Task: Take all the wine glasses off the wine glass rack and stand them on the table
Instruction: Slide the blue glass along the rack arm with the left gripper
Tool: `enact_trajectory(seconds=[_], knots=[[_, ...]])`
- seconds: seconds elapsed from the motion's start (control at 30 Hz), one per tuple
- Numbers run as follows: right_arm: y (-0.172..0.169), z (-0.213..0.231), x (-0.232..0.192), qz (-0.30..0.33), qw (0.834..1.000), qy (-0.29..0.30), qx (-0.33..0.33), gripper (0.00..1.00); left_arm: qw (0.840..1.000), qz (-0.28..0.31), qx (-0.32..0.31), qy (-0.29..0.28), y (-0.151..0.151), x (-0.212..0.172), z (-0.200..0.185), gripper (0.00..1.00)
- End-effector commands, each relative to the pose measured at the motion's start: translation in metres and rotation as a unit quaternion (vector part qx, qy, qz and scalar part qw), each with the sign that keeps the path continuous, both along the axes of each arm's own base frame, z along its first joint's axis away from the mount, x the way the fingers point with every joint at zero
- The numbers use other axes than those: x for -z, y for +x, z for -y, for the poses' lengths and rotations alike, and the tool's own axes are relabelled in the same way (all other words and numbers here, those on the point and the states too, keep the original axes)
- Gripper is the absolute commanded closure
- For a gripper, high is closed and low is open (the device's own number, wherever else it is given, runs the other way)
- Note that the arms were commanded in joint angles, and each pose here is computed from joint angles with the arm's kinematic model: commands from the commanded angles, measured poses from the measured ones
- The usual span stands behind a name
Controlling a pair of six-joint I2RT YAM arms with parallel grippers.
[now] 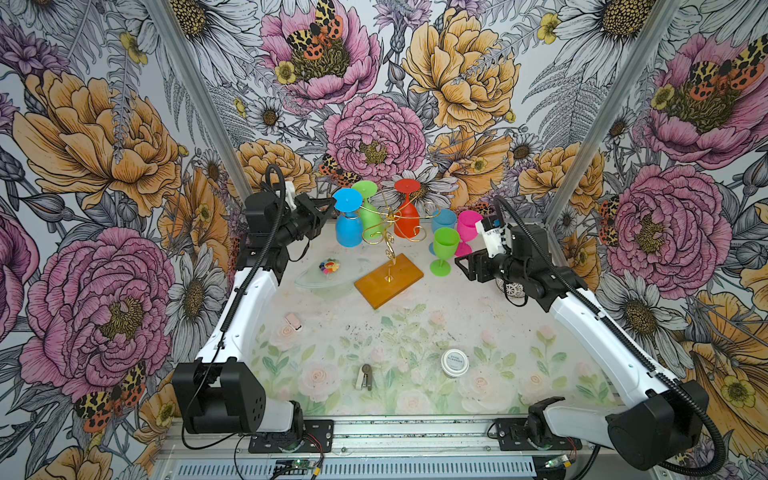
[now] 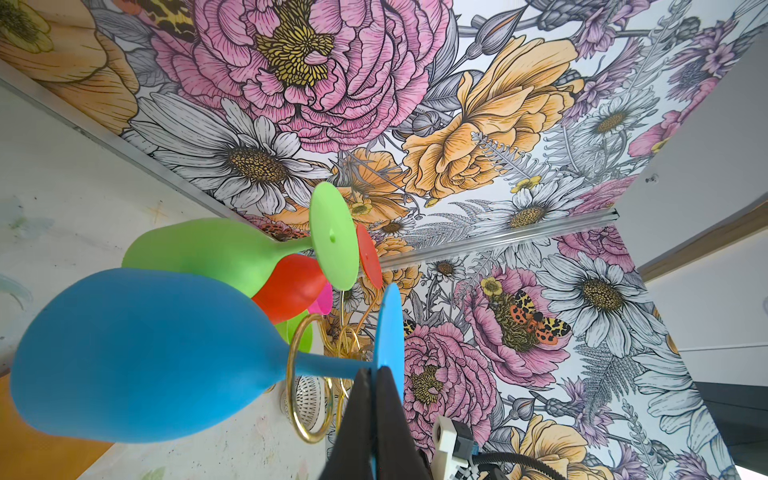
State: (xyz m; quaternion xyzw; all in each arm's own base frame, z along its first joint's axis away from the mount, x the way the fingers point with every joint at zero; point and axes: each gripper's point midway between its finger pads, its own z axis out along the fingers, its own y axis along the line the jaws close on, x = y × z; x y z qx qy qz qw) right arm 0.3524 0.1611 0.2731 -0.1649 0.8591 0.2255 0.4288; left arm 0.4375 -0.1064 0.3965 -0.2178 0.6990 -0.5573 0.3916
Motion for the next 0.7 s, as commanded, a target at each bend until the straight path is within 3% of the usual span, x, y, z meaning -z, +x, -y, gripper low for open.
enact_trajectory(seconds=[0.0,0.67], knots=[[0.000,0.003,-0.012,0.022,1.000,0.005,0.007,0.28,1.000,0.011,-0.002,0.007,0.006,-0.007,-0.003,1.00],[-0.002,0.006,-0.014,0.027,1.000,0.004,0.011,0.28,0.998,0.003,0.046,0.038,0.000,-0.007,0.028,1.00]])
